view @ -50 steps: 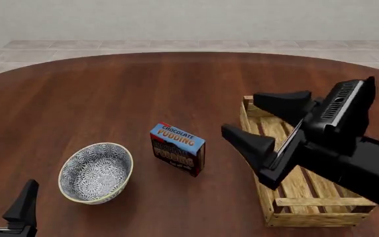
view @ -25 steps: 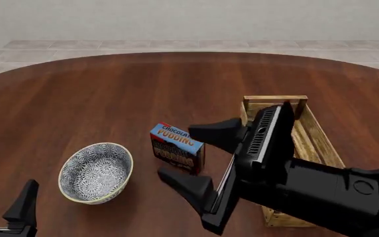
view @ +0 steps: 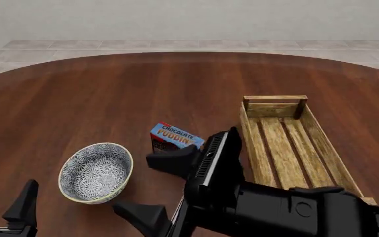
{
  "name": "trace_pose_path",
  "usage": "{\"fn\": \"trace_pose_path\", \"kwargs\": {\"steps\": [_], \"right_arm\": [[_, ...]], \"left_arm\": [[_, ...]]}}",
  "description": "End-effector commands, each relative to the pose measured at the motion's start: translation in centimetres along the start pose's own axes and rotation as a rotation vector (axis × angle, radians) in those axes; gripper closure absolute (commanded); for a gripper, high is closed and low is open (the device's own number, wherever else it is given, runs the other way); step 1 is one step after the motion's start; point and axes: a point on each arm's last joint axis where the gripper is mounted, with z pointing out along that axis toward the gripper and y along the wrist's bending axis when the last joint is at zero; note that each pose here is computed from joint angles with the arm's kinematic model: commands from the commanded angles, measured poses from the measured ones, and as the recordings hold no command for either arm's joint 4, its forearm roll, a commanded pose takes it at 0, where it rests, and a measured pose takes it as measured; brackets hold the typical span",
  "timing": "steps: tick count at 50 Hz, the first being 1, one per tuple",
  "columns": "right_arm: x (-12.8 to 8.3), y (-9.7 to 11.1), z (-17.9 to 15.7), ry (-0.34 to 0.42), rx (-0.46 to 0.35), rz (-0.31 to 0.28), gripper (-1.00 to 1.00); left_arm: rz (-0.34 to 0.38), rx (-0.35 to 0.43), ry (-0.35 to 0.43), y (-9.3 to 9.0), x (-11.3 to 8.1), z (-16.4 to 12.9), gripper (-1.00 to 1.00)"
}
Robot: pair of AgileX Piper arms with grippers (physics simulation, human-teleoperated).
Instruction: Pick up the bowl on the left and put it in the tray.
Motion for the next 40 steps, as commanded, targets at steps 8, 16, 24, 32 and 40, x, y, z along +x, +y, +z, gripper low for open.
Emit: {"fn": "trace_pose_path", "kwargs": {"steps": [8,16,24,32,40], "right_arm": [[1.4,0.4,3.9,0.017,-0.015,0.108,-1.0],[1.6,-2.4,5.3,0.015,0.072,0.125,-1.0],[2.9,-8.2,7.5,0.102,0.236,0.048,-1.0],[4.2,-11.0,9.7,0.187,0.297,0.053,-1.0],[5.1,-12.4,11.4,0.252,0.312,0.012,-1.0]], "left_arm": [[0.0,0.0,0.0,0.0,0.0,0.0,-1.0],[0.0,0.0,0.0,0.0,0.0,0.0,-1.0],[0.0,0.0,0.0,0.0,0.0,0.0,-1.0],[0.0,0.0,0.0,0.0,0.0,0.0,-1.0],[0.0,0.0,0.0,0.0,0.0,0.0,-1.0]]}}
